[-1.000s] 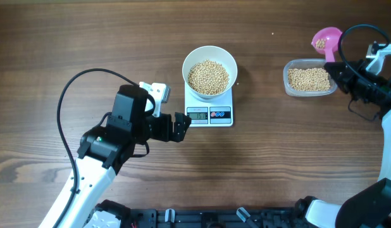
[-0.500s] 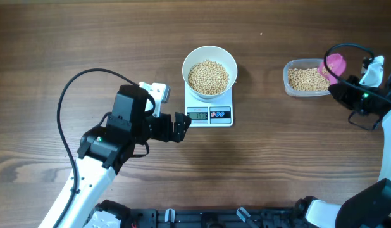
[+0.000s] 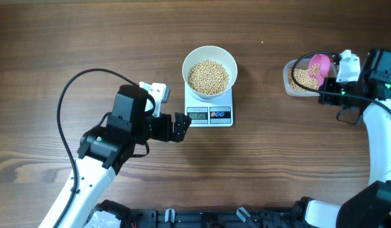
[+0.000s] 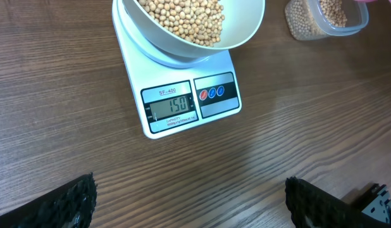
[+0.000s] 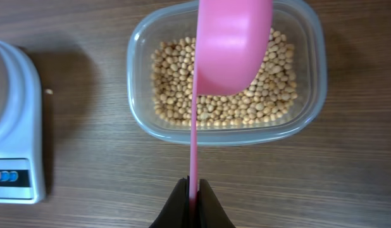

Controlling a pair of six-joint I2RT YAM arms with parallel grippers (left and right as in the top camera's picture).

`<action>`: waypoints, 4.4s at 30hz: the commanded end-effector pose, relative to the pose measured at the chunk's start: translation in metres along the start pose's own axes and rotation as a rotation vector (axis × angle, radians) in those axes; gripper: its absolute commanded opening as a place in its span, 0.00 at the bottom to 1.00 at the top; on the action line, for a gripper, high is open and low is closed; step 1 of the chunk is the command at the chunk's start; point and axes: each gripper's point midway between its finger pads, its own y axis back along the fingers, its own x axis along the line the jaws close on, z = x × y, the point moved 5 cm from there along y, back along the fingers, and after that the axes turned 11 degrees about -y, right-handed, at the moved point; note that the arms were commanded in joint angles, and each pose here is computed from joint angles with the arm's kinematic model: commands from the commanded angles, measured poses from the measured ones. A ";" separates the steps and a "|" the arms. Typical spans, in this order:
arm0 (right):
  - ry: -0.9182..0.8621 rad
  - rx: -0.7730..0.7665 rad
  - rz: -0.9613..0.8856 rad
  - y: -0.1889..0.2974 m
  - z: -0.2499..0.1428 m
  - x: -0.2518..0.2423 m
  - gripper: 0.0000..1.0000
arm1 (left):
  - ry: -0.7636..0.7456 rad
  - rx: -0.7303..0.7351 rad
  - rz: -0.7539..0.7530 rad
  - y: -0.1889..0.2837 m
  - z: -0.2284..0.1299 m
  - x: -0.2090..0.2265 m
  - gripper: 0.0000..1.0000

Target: Scoop item into bowl and weigh 150g on scale

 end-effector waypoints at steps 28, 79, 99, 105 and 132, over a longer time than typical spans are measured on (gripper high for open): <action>0.145 -0.033 -0.187 -0.005 0.011 0.001 0.38 | -0.019 0.002 -0.006 -0.001 -0.001 -0.001 1.00; -0.202 -0.453 0.017 0.201 -0.054 0.049 1.00 | -0.018 0.003 -0.006 -0.001 -0.001 -0.001 1.00; 0.070 -0.387 0.190 0.203 -0.079 0.101 1.00 | -0.019 0.002 -0.006 -0.001 -0.001 -0.001 1.00; 0.044 -0.378 0.193 0.202 -0.080 0.101 1.00 | -0.019 0.002 -0.006 -0.001 -0.001 -0.001 1.00; 0.333 -0.847 0.226 0.109 -0.102 0.088 1.00 | -0.019 0.002 -0.006 -0.001 -0.001 -0.001 1.00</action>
